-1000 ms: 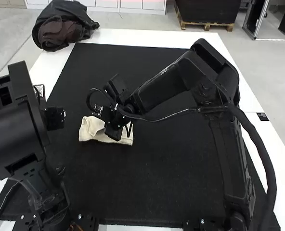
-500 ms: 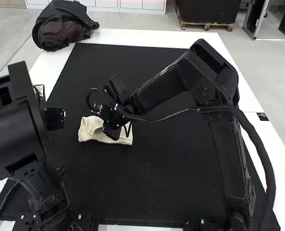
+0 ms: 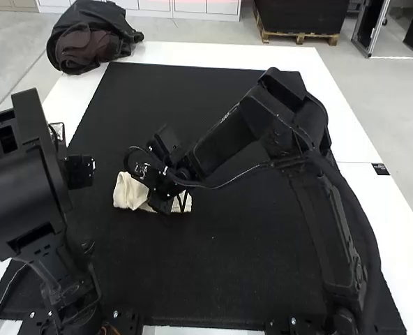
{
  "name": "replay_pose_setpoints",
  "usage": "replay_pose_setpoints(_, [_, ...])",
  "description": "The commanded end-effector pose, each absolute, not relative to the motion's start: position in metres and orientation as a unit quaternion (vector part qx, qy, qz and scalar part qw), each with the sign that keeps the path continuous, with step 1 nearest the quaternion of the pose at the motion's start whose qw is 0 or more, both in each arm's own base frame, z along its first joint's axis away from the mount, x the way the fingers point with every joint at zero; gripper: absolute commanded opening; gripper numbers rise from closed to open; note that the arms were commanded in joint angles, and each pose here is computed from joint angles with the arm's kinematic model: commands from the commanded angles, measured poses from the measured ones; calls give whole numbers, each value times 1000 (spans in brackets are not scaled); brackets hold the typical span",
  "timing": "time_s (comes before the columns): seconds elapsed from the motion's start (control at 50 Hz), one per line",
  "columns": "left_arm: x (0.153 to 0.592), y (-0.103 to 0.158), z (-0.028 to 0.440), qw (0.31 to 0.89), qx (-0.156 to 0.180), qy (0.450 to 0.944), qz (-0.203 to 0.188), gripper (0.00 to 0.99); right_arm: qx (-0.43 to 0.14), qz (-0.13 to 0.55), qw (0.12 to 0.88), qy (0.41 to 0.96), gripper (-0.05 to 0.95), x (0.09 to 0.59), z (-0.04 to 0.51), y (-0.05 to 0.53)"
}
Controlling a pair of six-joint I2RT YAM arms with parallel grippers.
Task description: Fold the towel.
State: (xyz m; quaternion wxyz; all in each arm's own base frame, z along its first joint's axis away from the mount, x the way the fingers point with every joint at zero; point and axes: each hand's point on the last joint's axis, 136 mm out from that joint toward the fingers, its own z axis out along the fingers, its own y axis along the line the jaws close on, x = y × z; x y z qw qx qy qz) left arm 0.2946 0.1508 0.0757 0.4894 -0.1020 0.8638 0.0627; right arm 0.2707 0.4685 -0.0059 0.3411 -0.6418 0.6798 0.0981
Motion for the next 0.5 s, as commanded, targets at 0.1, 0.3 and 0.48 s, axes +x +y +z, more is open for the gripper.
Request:
replay_pose_setpoints(0.1, [294,150,81,499,-102,859,61,966,-646,108,334,678,910,256,-6,474])
replay_pose_setpoints(0.3, [294,151,81,498,-103,859,62,966,-639,112,349,676,910,262,18,474])
replay_pose_setpoints(0.48, [294,152,82,500,-104,858,63,966,-626,123,357,682,910,264,41,472])
